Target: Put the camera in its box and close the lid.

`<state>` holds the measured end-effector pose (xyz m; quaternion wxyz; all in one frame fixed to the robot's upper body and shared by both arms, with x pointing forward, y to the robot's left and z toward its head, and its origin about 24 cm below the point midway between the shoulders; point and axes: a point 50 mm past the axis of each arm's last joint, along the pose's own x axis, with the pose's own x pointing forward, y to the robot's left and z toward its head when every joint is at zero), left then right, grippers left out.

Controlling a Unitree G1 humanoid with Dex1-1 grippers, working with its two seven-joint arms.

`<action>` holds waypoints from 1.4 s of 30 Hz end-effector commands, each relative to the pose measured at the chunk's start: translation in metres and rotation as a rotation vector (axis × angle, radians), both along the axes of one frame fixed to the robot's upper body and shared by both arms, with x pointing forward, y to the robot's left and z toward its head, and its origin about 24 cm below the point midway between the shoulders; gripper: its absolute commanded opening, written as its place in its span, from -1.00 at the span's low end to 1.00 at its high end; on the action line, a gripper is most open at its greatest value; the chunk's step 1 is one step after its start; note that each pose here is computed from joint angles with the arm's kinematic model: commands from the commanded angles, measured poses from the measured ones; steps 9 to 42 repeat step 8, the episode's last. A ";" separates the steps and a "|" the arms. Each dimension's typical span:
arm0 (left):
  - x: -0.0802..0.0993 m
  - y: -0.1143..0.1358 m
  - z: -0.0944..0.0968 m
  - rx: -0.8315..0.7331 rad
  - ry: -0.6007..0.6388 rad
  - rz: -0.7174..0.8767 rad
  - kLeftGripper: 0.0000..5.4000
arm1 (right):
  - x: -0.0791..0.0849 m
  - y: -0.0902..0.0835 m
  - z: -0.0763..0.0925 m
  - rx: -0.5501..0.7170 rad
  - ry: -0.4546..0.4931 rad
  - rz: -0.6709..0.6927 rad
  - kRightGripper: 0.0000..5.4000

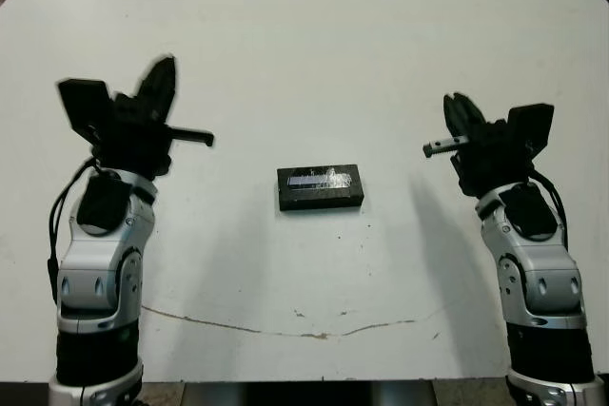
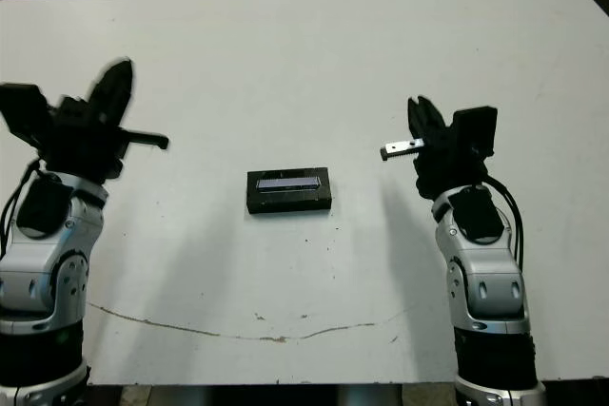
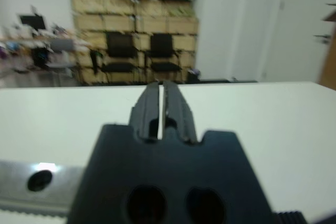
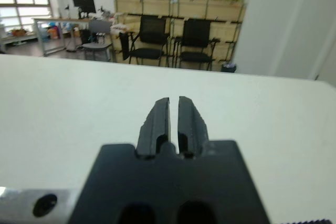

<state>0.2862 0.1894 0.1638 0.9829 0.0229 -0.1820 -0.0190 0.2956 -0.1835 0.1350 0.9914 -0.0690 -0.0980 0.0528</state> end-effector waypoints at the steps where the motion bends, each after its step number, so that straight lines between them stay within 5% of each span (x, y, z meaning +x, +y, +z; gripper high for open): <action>1: 0.005 0.004 -0.017 0.009 0.013 0.054 -1.00 | 0.001 -0.001 -0.008 -0.024 -0.009 -0.035 -1.00; 8: 0.007 0.001 -0.036 0.005 0.016 0.070 -1.00 | 0.002 -0.002 -0.013 -0.047 -0.043 -0.037 -1.00; 42: 0.007 0.001 -0.036 0.005 0.016 0.070 -1.00 | 0.002 -0.002 -0.013 -0.047 -0.043 -0.037 -1.00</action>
